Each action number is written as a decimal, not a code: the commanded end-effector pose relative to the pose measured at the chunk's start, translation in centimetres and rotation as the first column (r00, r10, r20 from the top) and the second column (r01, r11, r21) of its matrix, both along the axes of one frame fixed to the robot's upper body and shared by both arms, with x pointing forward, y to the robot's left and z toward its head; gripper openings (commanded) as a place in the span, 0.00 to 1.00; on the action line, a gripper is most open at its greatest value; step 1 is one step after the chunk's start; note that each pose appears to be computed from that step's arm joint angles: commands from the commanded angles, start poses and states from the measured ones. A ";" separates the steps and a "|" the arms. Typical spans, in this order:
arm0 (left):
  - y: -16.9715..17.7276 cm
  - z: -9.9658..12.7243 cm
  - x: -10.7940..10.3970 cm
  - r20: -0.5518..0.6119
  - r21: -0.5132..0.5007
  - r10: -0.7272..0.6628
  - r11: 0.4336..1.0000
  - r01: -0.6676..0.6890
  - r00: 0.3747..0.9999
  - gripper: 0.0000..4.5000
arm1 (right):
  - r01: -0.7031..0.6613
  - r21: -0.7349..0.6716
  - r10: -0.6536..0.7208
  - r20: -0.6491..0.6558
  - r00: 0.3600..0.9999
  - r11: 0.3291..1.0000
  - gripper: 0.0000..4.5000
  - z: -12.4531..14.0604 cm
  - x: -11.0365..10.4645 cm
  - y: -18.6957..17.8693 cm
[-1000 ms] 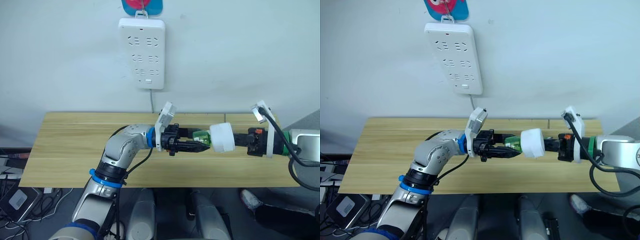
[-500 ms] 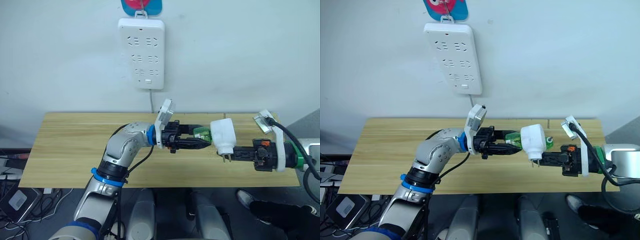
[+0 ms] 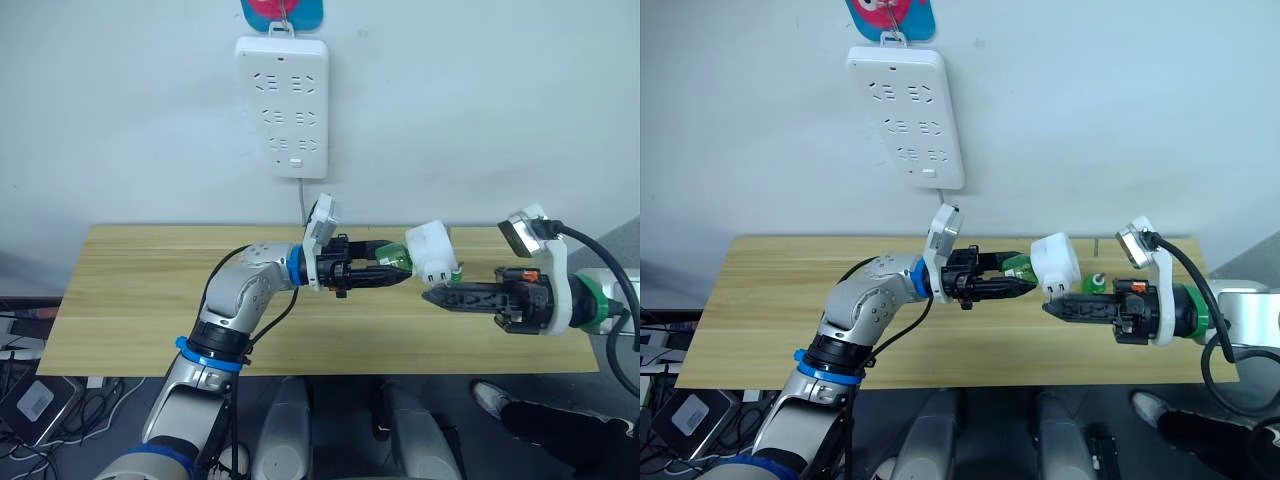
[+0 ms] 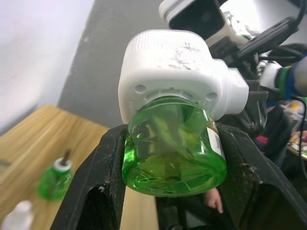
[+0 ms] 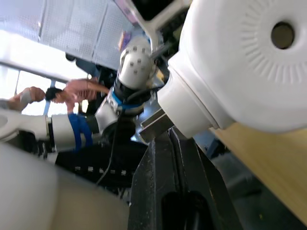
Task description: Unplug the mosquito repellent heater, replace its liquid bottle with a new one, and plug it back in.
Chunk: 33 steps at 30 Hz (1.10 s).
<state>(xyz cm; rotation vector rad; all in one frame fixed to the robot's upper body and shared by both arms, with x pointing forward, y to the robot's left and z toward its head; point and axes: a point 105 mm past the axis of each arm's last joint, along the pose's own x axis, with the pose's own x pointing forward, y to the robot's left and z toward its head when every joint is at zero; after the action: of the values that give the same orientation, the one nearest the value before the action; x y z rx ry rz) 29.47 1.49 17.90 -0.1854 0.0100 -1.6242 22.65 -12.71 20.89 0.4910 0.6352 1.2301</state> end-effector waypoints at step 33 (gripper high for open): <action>3.5 -1.0 -3.6 -0.429 0.081 -0.346 0.905 0.417 0.835 0.50 | -0.022 -0.501 0.498 0.853 0.158 0.865 0.99 -0.5 -1.1 1.7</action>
<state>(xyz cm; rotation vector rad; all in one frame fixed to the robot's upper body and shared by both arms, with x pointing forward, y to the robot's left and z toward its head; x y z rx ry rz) 27.00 5.74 16.26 -0.4368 0.5691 -1.8562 22.22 -11.94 19.96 -0.8231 -0.1725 1.3823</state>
